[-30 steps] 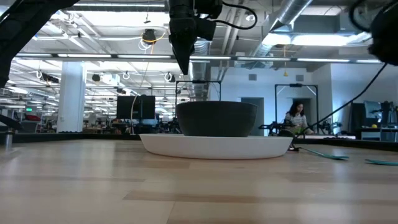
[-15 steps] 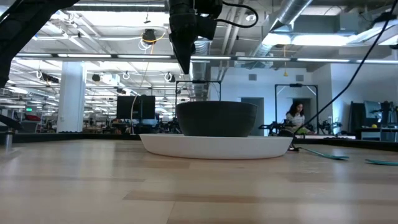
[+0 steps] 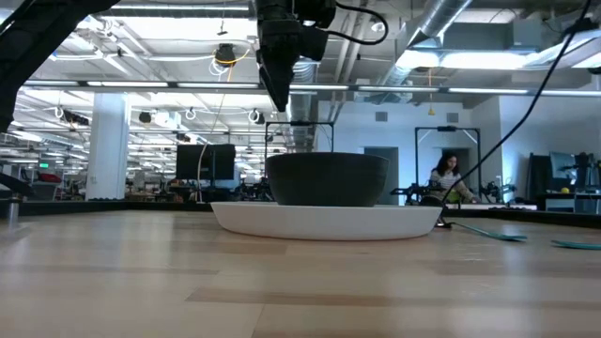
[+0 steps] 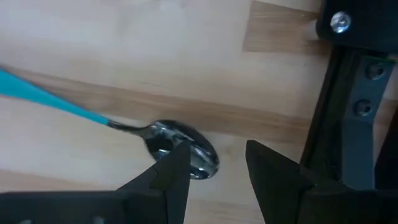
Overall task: Set table place
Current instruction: Put the blue spoon into the black bowl
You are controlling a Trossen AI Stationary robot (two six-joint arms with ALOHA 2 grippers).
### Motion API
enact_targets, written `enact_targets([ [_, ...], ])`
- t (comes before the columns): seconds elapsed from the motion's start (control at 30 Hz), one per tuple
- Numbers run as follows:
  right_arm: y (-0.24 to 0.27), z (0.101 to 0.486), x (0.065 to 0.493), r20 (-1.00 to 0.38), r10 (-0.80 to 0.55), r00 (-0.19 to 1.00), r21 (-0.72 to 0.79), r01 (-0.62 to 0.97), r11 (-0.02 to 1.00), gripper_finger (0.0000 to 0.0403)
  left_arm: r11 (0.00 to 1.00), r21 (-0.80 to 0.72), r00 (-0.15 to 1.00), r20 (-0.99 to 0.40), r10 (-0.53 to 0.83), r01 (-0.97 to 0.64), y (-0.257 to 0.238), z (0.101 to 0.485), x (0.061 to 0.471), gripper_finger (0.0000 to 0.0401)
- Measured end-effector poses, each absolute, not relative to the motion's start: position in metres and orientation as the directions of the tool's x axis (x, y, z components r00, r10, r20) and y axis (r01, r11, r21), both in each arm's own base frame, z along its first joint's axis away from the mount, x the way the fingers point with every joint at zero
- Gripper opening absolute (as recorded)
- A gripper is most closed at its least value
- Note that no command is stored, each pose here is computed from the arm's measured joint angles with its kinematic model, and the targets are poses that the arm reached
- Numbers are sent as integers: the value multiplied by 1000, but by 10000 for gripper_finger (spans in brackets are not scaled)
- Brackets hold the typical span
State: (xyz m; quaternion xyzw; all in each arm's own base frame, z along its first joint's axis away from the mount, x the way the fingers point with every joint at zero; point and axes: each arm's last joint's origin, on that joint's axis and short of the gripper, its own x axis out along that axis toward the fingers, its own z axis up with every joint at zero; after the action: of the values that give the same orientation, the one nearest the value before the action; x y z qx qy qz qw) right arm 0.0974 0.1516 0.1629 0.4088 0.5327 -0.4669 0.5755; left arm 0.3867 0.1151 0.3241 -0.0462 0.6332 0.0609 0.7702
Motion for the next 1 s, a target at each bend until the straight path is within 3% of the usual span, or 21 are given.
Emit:
enact_targets([
  [0.67,168,140,108,-993,-111,28,-1,969,248,173,990,3,192,-981,30,-140,103,324,390,194],
  [1.0,169,141,108,-993,-115,41,9,965,262,71,990,9,190,-981,36,-141,104,324,390,194],
])
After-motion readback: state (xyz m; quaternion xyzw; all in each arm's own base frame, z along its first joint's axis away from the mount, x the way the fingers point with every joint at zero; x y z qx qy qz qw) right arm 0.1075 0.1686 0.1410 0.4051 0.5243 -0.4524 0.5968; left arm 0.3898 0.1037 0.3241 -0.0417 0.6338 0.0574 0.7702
